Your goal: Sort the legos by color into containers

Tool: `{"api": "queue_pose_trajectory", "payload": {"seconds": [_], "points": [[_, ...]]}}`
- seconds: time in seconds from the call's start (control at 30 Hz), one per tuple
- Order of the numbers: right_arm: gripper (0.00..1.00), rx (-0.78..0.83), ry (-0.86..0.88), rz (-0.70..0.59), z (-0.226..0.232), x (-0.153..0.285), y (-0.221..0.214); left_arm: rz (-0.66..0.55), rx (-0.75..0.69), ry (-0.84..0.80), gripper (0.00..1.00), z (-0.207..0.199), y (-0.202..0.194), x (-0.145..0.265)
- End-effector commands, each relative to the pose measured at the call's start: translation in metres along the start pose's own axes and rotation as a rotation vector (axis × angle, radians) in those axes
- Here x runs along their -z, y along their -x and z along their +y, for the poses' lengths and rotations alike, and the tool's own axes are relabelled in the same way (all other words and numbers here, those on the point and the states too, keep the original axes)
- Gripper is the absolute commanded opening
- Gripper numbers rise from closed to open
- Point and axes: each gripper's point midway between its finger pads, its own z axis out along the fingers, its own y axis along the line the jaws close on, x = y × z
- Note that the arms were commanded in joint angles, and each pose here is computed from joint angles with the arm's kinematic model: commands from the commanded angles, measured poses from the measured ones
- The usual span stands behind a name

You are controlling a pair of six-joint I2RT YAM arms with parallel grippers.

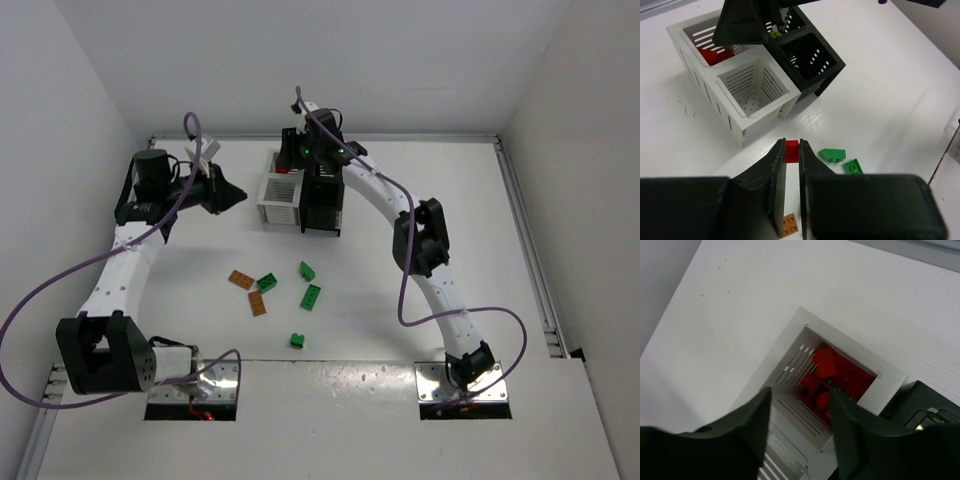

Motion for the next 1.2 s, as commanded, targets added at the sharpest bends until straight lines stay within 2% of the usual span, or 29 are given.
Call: {"api": "queue_pose_trajectory", "payload": {"seconds": [0.0,0.1,0.13,0.2,0.27,0.3,0.33,0.37,0.4,0.47,0.5,0.53,0.57,0.63,0.7,1.03,1.1,1.13,1.17], "points": [[0.54,0.027,0.015,-0.131,0.012,0.004,0.043,-0.049,0.018,0.025,0.05,0.015,0.011,-0.008],[0.55,0.03,0.037,-0.133,0.02,0.016,0.05,-0.078,0.048,0.05,0.05,0.032,0.023,-0.027],[0.55,0.035,0.053,-0.155,0.03,0.033,0.067,-0.079,0.055,0.051,0.03,0.035,0.024,-0.035],[0.55,0.036,0.064,-0.147,0.037,0.05,0.071,-0.096,0.053,0.063,0.03,0.047,0.033,-0.059],[0.54,0.051,0.061,-0.167,0.035,0.086,0.087,-0.1,0.057,0.067,0.03,0.051,0.038,-0.082],[0.54,0.069,0.074,-0.176,0.04,0.099,0.09,-0.092,0.06,0.076,0.03,0.063,0.039,-0.099],[0.54,0.083,0.062,-0.124,0.028,0.104,0.069,-0.089,0.057,0.08,0.05,0.066,0.041,-0.11],[0.54,0.178,0.064,-0.162,0.036,0.136,0.083,-0.084,0.05,0.073,0.05,0.064,0.044,-0.123],[0.54,0.21,0.062,-0.164,0.036,0.147,0.079,-0.098,0.034,0.084,0.05,0.065,0.059,-0.131],[0.54,0.242,0.039,-0.054,0.018,0.157,0.037,-0.071,0.021,0.098,0.05,0.073,0.052,-0.153],[0.52,0.249,0.046,-0.065,0.019,0.175,0.041,-0.074,-0.001,0.103,0.05,0.071,0.061,-0.162],[0.5,0.227,0.038,0.002,0.007,0.178,0.01,-0.077,-0.012,0.118,0.06,0.077,0.063,-0.166],[0.48,0.238,0.056,0.014,0.009,0.185,0.0,-0.043,0.006,0.124,0.06,0.082,0.049,-0.181],[0.48,0.266,0.102,0.05,0.01,0.203,-0.024,-0.035,-0.001,0.138,0.06,0.089,0.054,-0.193],[0.48,0.291,0.11,0.12,0.005,0.211,-0.052,-0.006,0.031,0.154,0.06,0.103,0.038,-0.208],[0.48,0.32,0.171,0.232,0.01,0.221,-0.088,0.04,0.008,0.221,0.06,0.107,0.016,-0.223],[0.52,0.328,0.193,0.255,0.016,0.22,-0.096,0.048,0.012,0.221,0.09,0.107,0.013,-0.223],[0.53,0.336,0.185,0.268,0.012,0.219,-0.102,0.049,0.003,0.221,0.23,0.107,0.013,-0.223],[0.55,0.329,0.183,0.287,0.009,0.219,-0.111,0.049,0.003,0.221,0.29,0.107,0.013,-0.223]]}}
